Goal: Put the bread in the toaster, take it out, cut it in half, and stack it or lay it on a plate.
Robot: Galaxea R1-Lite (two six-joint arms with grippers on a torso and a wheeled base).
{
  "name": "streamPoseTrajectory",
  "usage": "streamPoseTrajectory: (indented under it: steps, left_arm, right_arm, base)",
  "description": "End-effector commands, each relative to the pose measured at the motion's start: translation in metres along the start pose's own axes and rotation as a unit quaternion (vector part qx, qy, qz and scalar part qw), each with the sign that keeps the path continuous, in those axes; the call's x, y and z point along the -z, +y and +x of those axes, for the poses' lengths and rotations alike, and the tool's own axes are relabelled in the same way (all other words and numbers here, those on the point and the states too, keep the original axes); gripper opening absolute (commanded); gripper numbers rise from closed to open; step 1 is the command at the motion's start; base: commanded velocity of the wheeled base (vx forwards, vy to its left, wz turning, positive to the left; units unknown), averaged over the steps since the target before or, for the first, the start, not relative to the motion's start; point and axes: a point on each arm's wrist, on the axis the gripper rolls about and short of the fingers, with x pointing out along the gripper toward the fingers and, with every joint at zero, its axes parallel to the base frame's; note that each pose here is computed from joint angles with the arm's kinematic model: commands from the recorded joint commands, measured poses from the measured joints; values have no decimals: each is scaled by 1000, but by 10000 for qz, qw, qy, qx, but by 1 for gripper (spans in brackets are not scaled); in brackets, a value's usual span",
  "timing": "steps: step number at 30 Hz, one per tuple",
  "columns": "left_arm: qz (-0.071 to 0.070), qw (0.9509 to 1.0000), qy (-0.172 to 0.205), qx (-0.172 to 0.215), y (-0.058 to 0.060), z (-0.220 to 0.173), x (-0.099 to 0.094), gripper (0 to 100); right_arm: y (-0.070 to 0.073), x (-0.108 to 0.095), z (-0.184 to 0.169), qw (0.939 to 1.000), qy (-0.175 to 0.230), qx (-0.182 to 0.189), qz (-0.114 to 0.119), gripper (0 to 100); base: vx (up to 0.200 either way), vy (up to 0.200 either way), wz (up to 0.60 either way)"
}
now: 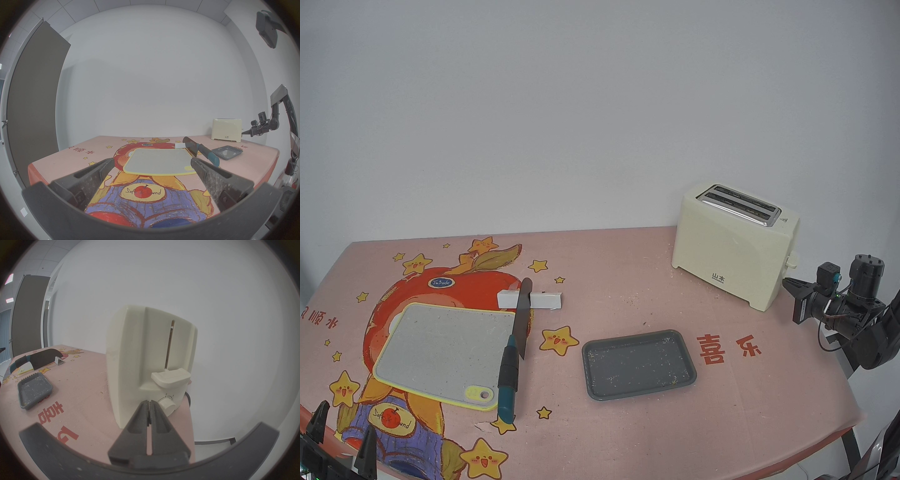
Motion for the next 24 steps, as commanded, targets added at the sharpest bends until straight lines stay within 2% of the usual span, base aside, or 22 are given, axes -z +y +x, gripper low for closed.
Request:
streamPoseTrajectory:
  steps: [1, 16, 24]
  left_arm:
    - [-3, 10000, 9, -2, 0, 0, 5, 100]
    - [-3, 10000, 9, -2, 0, 0, 5, 100]
    - [-3, 10000, 9, -2, 0, 0, 5, 100]
  right_arm:
    - [0, 1, 2, 10000, 12, 3, 1, 0]
    - [-9, 2, 7, 9997, 25, 238, 30, 0]
    - [-7, 7, 8, 9997, 125, 201, 44, 0]
  base:
    - [0, 0, 0]
    - [0, 0, 0]
    - [0, 0, 0]
